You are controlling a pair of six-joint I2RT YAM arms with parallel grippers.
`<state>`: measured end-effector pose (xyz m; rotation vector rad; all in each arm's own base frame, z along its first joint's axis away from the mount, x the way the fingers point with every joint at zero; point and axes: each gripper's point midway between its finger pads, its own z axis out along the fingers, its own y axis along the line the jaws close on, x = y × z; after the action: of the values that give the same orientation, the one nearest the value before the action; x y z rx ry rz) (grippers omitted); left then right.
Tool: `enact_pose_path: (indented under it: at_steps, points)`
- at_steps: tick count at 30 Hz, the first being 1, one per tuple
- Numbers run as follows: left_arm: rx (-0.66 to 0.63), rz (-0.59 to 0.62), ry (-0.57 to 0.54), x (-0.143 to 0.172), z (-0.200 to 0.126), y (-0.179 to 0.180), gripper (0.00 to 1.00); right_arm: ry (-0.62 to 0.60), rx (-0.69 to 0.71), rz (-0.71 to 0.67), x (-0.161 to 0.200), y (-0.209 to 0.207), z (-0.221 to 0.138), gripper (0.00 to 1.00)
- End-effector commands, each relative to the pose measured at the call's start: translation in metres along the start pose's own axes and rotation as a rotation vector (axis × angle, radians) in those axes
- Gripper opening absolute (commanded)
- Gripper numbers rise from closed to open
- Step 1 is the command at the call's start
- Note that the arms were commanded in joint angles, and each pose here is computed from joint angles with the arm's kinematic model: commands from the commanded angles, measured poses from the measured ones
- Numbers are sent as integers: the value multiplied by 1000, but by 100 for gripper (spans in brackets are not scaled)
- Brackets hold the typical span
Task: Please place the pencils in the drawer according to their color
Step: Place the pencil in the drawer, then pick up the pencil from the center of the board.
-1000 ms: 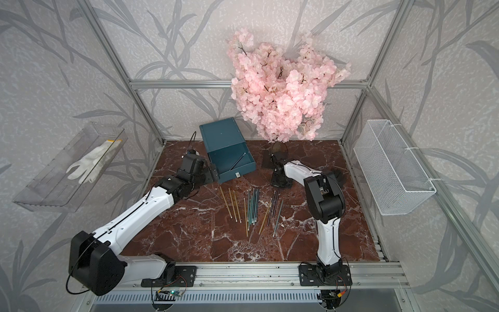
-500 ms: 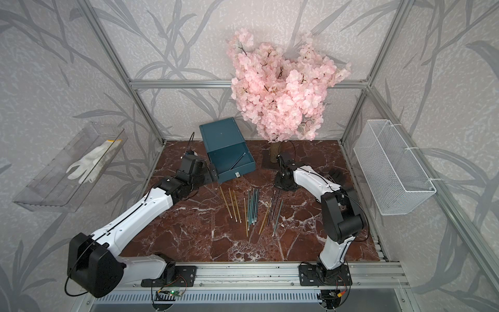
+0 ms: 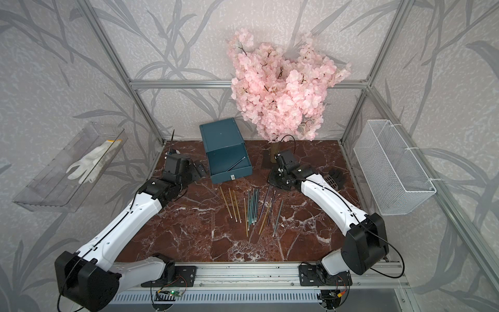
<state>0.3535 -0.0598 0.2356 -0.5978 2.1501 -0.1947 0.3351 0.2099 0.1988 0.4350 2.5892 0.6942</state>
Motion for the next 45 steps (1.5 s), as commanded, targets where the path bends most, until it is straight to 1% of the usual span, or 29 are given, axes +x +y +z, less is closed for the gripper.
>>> enact_pose_path:
  at_steps: [1, 4, 8, 12, 17, 19, 23, 29, 35, 37, 38, 39, 40, 45]
  points:
    - [30, -14, -25, -15, -12, -5, 100, -32, -89, 37, -9, 32, -19, 0]
    - [33, -21, -41, -22, -16, -5, 100, -59, -156, 61, -19, 57, -25, 0]
    - [23, -25, -59, -29, -18, -3, 100, -111, -207, 81, -35, 85, -26, 0]
    - [14, -23, -64, -33, -17, -1, 100, -155, -251, 133, -52, 109, -15, 0]
    - [15, -17, -47, -29, -14, -2, 100, -219, -301, 188, -74, 135, -4, 0]
    - [14, -17, -38, -27, -12, -2, 100, -232, -307, 204, -82, 143, 7, 0]
    - [8, -15, -25, -22, -9, 0, 100, -238, -323, 213, -93, 158, 16, 0]
    - [-8, -13, -13, -16, -4, 4, 100, -202, -331, 150, -87, 168, 18, 0]
    - [5, -7, -21, -21, -6, 0, 100, -154, -333, 59, -59, 162, 9, 0]
    - [11, 2, -24, -24, -7, -3, 100, -135, -322, 27, -47, 154, 3, 4]
    - [12, 4, -23, -25, -7, -4, 100, -115, -298, 18, -37, 144, 9, 7]
    - [15, 8, -20, -25, -7, -4, 100, -119, -306, 6, -32, 139, -4, 10]
    - [20, 10, -19, -25, -7, -6, 100, -114, -289, -3, -25, 129, -5, 14]
    - [46, 22, 7, -21, -6, -11, 100, -132, -152, -32, 1, 65, -10, 38]
